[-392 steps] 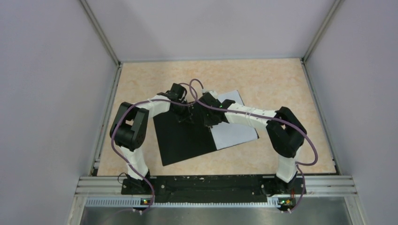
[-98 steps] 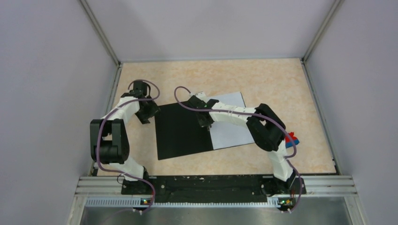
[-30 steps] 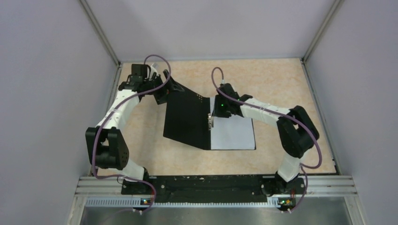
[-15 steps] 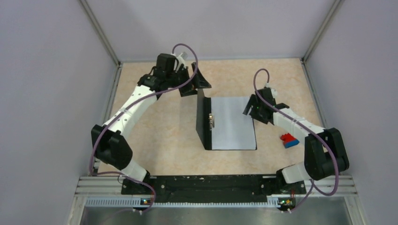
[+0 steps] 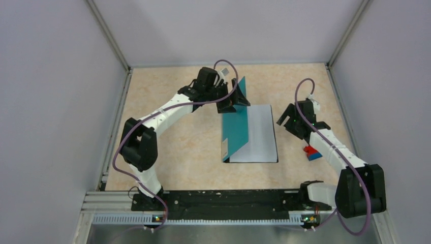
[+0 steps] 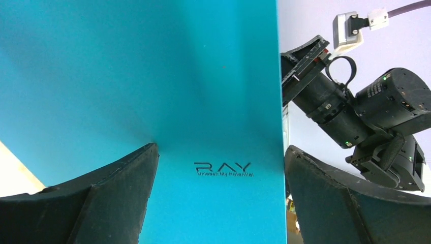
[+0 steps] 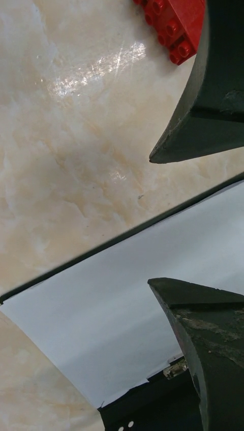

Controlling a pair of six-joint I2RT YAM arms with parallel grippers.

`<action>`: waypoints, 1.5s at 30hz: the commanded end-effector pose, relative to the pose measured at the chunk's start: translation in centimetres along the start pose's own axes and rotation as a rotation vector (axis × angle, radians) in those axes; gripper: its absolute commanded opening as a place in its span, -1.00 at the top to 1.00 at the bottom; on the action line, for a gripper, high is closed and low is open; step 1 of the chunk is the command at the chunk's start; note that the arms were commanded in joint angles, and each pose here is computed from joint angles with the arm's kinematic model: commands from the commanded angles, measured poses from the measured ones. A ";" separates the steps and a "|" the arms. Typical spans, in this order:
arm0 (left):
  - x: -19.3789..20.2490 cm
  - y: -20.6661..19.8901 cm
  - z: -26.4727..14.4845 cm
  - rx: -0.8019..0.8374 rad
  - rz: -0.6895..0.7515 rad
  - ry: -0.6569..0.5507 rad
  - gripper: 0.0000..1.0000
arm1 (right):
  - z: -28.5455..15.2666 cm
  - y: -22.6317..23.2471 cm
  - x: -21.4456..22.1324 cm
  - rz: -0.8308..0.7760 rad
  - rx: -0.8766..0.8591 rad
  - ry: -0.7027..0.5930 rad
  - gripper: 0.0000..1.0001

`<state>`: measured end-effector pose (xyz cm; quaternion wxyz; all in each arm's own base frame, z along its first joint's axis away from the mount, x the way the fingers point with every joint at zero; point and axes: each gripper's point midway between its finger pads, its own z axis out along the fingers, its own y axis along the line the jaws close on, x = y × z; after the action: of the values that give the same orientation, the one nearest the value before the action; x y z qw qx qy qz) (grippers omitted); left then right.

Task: Put the files into the folder

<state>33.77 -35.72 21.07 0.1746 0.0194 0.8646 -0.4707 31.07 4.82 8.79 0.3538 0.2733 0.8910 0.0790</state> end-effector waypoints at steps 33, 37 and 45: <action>-3.4 7.2 -13.9 -0.379 0.206 -0.384 -0.98 | -7.9 9.5 -3.7 -0.236 -0.243 -0.110 -0.97; -3.3 8.9 -16.6 -0.472 0.240 -0.490 -0.97 | -8.3 9.9 -2.9 -0.224 -0.305 -0.124 -0.98; -3.1 10.7 -17.8 -0.579 0.218 -0.506 -0.97 | -8.5 9.4 -3.0 -0.209 -0.329 -0.183 -0.97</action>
<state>33.22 -16.14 21.72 0.4046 -0.0486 0.8888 -0.2096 30.15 11.14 17.63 0.4360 0.1235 0.8800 0.1423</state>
